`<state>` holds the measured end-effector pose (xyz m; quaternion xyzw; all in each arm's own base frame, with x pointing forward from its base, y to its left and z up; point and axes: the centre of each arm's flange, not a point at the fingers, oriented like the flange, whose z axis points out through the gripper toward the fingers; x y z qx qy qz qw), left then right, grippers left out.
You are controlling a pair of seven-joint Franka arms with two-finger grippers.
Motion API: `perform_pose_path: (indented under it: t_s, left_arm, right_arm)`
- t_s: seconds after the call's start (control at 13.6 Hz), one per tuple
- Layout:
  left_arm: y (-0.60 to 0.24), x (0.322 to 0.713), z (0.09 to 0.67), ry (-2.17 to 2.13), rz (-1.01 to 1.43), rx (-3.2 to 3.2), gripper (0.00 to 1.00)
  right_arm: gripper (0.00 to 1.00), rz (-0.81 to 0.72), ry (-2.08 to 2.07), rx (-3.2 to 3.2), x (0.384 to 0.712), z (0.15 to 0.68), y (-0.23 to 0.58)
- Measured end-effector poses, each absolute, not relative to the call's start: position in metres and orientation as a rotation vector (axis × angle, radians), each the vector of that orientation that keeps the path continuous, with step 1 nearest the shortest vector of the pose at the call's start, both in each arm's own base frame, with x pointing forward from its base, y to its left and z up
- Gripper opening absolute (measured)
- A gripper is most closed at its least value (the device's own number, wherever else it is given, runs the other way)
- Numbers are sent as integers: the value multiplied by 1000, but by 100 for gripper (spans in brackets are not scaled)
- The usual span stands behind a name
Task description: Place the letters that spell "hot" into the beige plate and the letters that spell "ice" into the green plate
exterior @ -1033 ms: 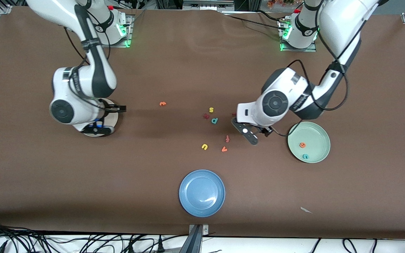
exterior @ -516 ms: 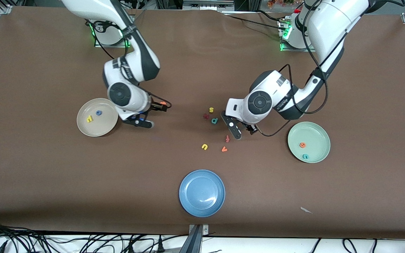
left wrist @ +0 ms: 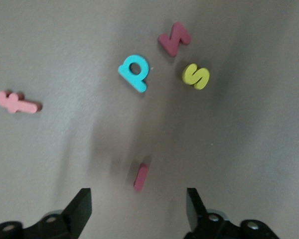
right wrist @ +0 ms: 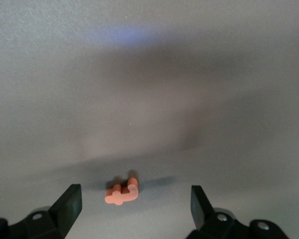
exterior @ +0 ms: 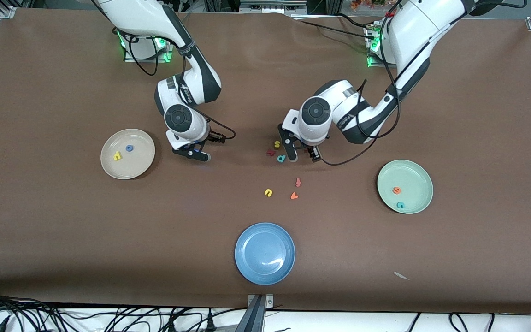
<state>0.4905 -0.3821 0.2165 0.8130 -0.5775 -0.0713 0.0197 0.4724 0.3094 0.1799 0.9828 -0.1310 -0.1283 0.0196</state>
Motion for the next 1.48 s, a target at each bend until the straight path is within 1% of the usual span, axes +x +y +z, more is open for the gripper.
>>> perform_pose_path:
  t_s: [0.07,0.15,0.22,0.3,0.37,0.44,0.52,0.59,0.66,0.74,0.81,0.89,0.96,1.03,1.11,1.18,1.25,1.48]
  left_arm:
    - [-383,487,213,-1800,-192,2512,82]
    - [-384,484,210,-1821,-168,2502,81]
    - [-384,482,207,-1859,-154,2495,81]
    - [-383,480,205,-1889,-152,2490,79]
    - [-382,478,202,-1907,-154,2485,79]
    - [-382,476,200,-1913,-157,2482,79]
    - [-383,473,199,-1919,-160,2476,77]
    - [-385,469,198,-1927,-164,2469,75]
    - [-389,465,197,-1939,-168,2460,74]
    - [-391,461,195,-1960,-169,2451,74]
    - [-392,459,194,-1997,-166,2443,72]
    - [-392,458,193,-2023,-162,2439,70]
    - [-390,458,192,-2030,-165,2439,67]
    - [-388,459,191,-2032,-164,2440,67]
    - [-388,460,191,-2031,-154,2440,68]
    - [-387,461,191,-2027,-142,2439,68]
    - [-387,461,191,-2026,-137,2439,66]
    - [-387,461,187,-2048,-108,2427,64]
  right_arm:
    - [94,-387,-406,3054,471,178,310]
    - [94,-366,-402,3062,468,176,312]
    - [89,-344,-402,3069,465,173,313]
    - [89,-328,-399,3075,461,170,314]
    - [82,-321,-397,3076,459,168,314]
    - [82,-319,-396,3076,458,167,314]
    - [78,-315,-397,3079,458,168,314]
    - [78,-314,-397,3079,458,168,314]
    - [72,-312,-398,3081,458,169,315]
    - [72,-311,-397,3082,458,169,315]
    - [67,-309,-395,3085,458,170,316]
    - [55,-306,-392,3089,457,171,318]
    - [48,-304,-391,3091,457,172,319]
    - [47,-304,-392,3091,457,172,319]
    - [36,-302,-391,3094,458,173,320]
    - [31,-302,-392,3093,458,174,320]
    - [31,-302,-393,3093,458,174,320]
    - [31,-303,-394,3093,458,174,320]
